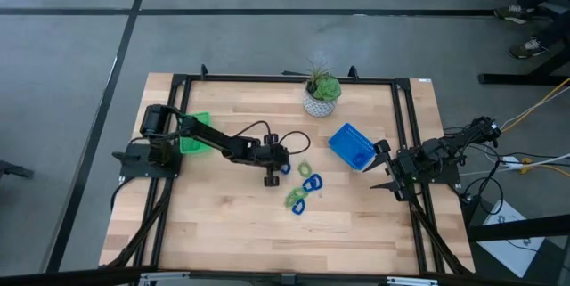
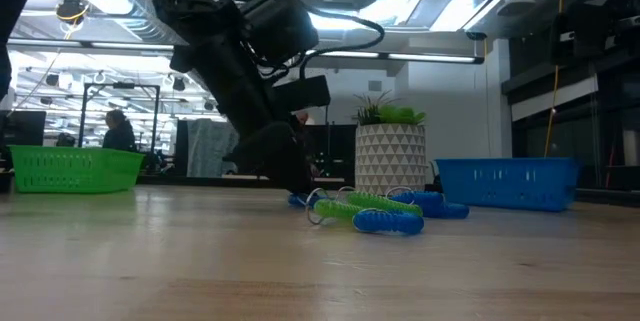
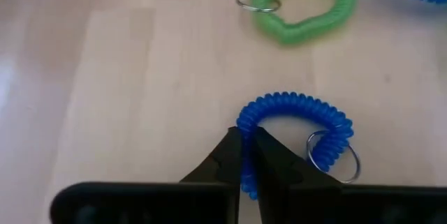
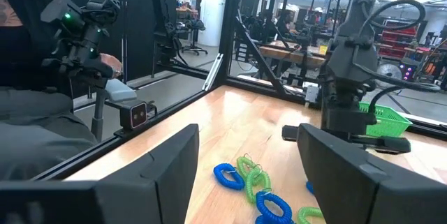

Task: Sort spring keychains
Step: Put the blue spring keychain in the blue bin

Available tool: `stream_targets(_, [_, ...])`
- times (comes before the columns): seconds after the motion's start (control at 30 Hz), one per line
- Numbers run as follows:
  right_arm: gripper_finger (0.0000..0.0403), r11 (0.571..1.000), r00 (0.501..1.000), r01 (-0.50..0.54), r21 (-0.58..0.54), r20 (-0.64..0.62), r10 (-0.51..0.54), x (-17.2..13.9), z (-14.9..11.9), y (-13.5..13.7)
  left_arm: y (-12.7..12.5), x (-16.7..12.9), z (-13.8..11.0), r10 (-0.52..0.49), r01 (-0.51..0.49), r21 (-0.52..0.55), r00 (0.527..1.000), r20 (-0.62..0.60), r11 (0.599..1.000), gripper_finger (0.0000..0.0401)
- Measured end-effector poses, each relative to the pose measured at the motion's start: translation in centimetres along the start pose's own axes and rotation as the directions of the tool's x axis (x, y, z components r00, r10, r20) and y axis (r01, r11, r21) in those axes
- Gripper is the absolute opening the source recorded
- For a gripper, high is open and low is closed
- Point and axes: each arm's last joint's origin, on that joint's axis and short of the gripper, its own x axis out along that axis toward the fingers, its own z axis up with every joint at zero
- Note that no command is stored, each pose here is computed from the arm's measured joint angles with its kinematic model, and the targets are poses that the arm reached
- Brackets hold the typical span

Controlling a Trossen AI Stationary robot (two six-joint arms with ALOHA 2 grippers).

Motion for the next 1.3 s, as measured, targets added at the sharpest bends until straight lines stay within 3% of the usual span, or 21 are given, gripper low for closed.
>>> stream_targets(0.27, [0.0242,1.0,1.0,0.0,0.0,0.0,0.0,0.0,0.0,0.0,0.6,-0.3,1.0,0.123,-0.13,0.081,0.988,0.096,0.988,0.0009])
stream_targets(0.53, [0.0242,1.0,1.0,0.0,0.0,0.0,0.0,0.0,0.0,0.0,0.5,-3.1,3.0,0.095,-0.117,0.084,0.969,0.229,0.989,0.0009])
stream_targets(0.87, [0.0242,1.0,1.0,0.0,0.0,0.0,0.0,0.0,0.0,0.0,-1.5,-6.0,4.7,0.04,-0.095,0.13,0.927,0.373,0.987,0.0009])
stream_targets(0.97, [0.0242,1.0,1.0,0.001,-0.008,0.0,-0.001,0.0,0.0,0.0,-2.1,-6.2,4.8,0.026,-0.1,0.17,0.921,0.389,0.98,0.0009])
stream_targets(1.3, [0.0242,1.0,0.999,0.02,0.01,0.025,-0.021,0.0,0.3,-0.1,-3.0,-6.5,4.7,0.087,-0.16,0.155,0.914,0.395,0.975,0.001])
